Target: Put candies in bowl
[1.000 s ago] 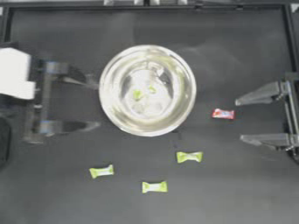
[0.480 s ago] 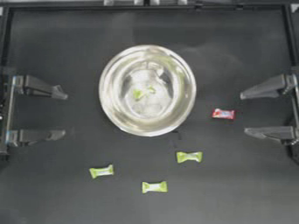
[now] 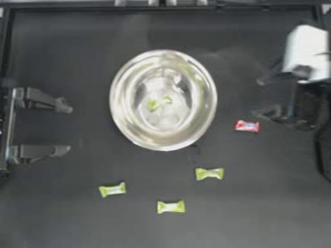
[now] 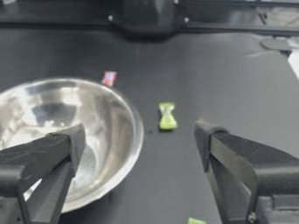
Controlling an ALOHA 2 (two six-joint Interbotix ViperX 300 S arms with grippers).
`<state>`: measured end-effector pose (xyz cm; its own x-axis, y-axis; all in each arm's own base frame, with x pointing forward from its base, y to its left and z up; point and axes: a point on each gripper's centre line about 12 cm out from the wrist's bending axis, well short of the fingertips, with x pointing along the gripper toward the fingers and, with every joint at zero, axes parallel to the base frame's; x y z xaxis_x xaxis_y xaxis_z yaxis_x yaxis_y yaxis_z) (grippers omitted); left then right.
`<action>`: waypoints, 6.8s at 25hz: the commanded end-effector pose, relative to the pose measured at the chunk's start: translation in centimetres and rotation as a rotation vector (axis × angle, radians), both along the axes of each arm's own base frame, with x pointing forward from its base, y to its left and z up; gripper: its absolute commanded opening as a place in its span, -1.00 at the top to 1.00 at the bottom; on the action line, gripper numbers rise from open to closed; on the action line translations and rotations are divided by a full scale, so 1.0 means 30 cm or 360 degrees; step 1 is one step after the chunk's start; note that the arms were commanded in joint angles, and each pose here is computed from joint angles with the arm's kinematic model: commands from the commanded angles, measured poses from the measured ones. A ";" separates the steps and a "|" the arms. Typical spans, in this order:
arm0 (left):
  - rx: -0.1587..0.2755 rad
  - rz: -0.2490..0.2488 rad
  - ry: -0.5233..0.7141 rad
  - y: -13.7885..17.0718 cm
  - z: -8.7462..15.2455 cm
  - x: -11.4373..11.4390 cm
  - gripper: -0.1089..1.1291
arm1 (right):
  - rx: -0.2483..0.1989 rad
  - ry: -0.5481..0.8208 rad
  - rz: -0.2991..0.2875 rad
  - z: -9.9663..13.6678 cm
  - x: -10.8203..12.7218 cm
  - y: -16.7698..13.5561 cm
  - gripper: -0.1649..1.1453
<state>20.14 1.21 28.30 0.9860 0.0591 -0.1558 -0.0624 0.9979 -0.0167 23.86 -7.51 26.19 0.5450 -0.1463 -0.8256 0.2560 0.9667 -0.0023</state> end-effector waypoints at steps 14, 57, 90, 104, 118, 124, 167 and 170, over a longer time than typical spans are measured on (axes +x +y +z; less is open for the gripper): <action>-0.0009 0.0001 -0.0040 0.000 0.023 0.001 -0.83 | 0.0121 0.0463 0.0009 -0.335 0.049 -0.035 -0.77; -0.0043 0.0009 -0.0044 0.001 0.025 0.002 -0.83 | 0.0156 0.0451 -0.0075 -0.413 0.054 -0.053 0.50; -0.0042 0.0033 -0.0025 0.011 0.008 -0.001 -0.83 | -0.0097 -0.0151 0.0071 -0.187 0.538 -0.156 0.47; -0.0045 0.0032 -0.0005 0.010 -0.002 -0.002 -0.83 | -0.0135 -0.0169 0.0093 -0.210 0.569 -0.165 -0.69; -0.0047 0.0029 0.0004 0.009 -0.003 -0.006 -0.83 | -0.0211 -0.0711 0.0164 0.077 0.406 0.004 -0.77; -0.0036 0.0025 -0.0015 0.007 0.005 -0.022 -0.83 | -0.0208 -0.0952 0.0208 0.155 0.258 0.095 -0.77; -0.0201 -0.0133 0.1177 -0.111 -0.203 0.304 -0.83 | -0.0131 -0.1362 0.0213 0.102 -0.117 0.199 -0.77; -0.0193 -0.0128 0.1235 -0.129 -0.237 0.328 -0.83 | -0.0130 -0.1355 0.0213 0.099 -0.115 0.199 -0.77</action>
